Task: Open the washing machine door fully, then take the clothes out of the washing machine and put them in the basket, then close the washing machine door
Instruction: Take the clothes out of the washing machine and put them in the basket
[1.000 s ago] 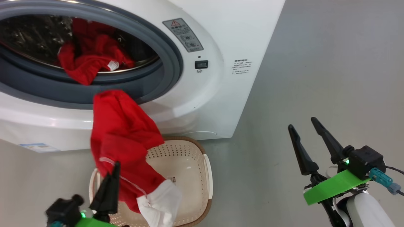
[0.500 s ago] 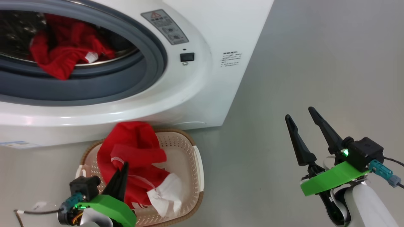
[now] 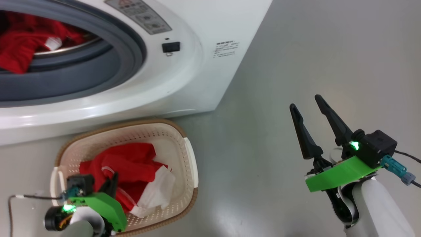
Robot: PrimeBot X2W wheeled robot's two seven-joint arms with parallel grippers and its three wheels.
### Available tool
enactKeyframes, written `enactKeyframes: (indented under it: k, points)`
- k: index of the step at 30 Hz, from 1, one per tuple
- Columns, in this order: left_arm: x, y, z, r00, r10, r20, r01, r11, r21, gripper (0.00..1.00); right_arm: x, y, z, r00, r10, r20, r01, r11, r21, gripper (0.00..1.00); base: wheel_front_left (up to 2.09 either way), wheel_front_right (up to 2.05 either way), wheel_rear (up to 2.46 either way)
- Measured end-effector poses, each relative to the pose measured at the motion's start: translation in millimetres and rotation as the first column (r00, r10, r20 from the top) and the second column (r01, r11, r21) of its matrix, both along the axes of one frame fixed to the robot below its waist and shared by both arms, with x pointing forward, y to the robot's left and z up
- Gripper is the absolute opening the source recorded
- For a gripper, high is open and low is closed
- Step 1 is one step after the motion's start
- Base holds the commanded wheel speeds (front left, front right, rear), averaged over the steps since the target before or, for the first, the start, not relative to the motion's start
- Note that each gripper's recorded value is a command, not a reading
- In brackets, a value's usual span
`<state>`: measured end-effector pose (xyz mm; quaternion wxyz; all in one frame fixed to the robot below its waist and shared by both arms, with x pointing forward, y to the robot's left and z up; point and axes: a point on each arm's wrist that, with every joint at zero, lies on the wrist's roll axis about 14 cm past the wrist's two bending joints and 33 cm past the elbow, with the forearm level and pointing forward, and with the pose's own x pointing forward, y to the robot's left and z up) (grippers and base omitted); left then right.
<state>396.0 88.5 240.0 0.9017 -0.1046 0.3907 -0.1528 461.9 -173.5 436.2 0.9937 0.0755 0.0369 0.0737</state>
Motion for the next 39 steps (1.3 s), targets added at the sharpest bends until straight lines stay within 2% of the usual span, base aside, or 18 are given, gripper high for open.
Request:
enactKeyframes:
  k: [9,18,19,21,22,31,39]
  points:
    - [19,6,-34,0.997,-0.024,-0.073,0.027,0.999,0.045,0.0,12,-4,-17,1.0,-0.012,-0.025,0.012,1.0,-0.014,1.0,0.0,0.0,0.0]
    - [13,5,-62,0.987,-0.037,-0.155,0.047,0.997,0.061,0.0,14,-9,-33,0.998,-0.031,-0.059,0.03,0.999,-0.019,1.0,0.0,0.0,0.0]
    - [14,4,-63,0.987,-0.038,-0.157,0.048,0.997,0.06,0.14,14,-9,-34,0.998,-0.032,-0.063,0.03,0.999,-0.02,1.0,0.0,0.0,0.0]
    - [14,4,-64,0.986,-0.033,-0.162,0.043,0.997,0.058,0.6,14,-9,-36,0.997,-0.031,-0.066,0.03,0.999,-0.02,1.0,0.0,0.0,0.0]
    - [15,5,-64,0.986,-0.028,-0.164,0.038,0.998,0.058,1.0,14,-9,-36,0.997,-0.03,-0.066,0.029,0.999,-0.019,1.0,0.0,0.0,0.0]
    - [22,11,-52,0.991,0.005,-0.137,0.003,0.999,0.053,1.0,19,-4,-26,0.999,-0.018,-0.038,0.017,1.0,-0.014,1.0,0.0,0.0,0.0]
    - [49,10,-16,0.997,0.067,-0.027,-0.068,0.998,-0.009,1.0,16,-1,-12,1.0,-0.003,-0.013,0.003,1.0,-0.015,1.0,0.0,0.0,0.0]
